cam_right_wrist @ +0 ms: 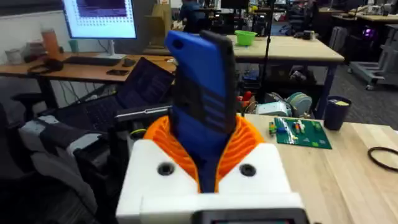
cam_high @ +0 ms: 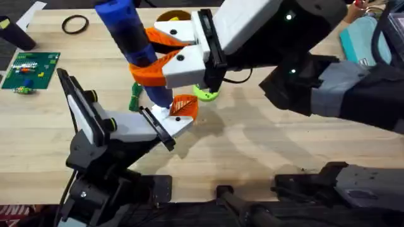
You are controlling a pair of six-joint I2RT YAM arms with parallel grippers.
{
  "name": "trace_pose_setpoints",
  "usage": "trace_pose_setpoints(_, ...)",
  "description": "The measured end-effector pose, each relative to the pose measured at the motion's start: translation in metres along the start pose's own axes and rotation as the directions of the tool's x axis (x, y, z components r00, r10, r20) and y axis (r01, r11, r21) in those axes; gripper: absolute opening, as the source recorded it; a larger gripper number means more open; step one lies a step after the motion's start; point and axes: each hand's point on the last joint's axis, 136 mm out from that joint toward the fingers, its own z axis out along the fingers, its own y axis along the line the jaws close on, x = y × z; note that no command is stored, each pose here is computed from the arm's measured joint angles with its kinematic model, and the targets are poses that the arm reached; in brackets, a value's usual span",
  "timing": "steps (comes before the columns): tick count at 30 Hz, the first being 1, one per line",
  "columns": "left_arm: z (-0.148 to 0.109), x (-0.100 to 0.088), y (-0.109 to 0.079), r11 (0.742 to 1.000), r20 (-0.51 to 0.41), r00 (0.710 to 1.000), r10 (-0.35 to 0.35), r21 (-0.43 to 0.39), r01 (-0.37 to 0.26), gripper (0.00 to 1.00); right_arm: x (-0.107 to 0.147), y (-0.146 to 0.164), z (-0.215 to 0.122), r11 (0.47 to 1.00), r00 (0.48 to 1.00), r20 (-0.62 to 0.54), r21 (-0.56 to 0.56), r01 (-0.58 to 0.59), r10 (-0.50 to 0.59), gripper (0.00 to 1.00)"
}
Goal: Pick up the gripper from the table and insert it into the empty holder that is missing its gripper. Then pick up a screw, insert it into the mounting hole, and use the screwdriver to tighten it. Finally, clean up the table by picking up the vegetable and placing it into the bucket.
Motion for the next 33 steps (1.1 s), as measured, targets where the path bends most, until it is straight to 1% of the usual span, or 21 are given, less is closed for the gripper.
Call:
trace_pose_setpoints(15, 0.000, 0.001, 0.000, 1.000, -0.006, 1.000, -0.007, 0.000, 0.007, 0.010, 0.003, -0.004, 0.000, 0.999, 0.999, -0.012, 0.021, -0.040, 0.041, 0.077)
trace_pose_setpoints(17, 0.000, 0.001, 0.000, 1.000, -0.005, 1.000, -0.006, 0.000, 0.006, 0.010, 0.000, -0.002, 0.000, 0.999, 0.999, -0.004, 0.009, -0.032, 0.032, 0.077)
trace_pose_setpoints(21, 0.000, 0.000, 0.000, 1.000, -0.002, 1.000, -0.004, 0.002, 0.004, 0.010, -0.005, 0.007, -0.004, 0.998, 1.000, 0.004, -0.055, 0.010, -0.009, 0.077)
trace_pose_setpoints(25, 0.000, 0.000, -0.001, 1.000, -0.002, 1.000, -0.004, 0.004, 0.004, 0.010, -0.006, 0.010, -0.007, 0.996, 0.999, 0.009, -0.080, 0.031, -0.031, 0.077)
trace_pose_setpoints(28, 0.000, 0.000, 0.000, 1.000, -0.002, 1.000, -0.004, 0.003, 0.004, 0.010, -0.009, 0.018, -0.009, 0.991, 0.997, 0.037, -0.107, 0.078, -0.075, 0.077)
trace_pose_setpoints(30, 0.000, 0.000, 0.000, 1.000, -0.002, 1.000, -0.004, 0.003, 0.004, 0.010, -0.005, 0.021, -0.011, 0.991, 0.996, 0.043, -0.110, 0.079, -0.075, 0.077)
trace_pose_setpoints(33, 0.000, 0.001, 0.000, 1.000, -0.003, 1.000, -0.005, 0.003, 0.005, 0.010, 0.005, 0.021, -0.014, 0.994, 0.998, 0.034, -0.097, 0.048, -0.045, 0.077)
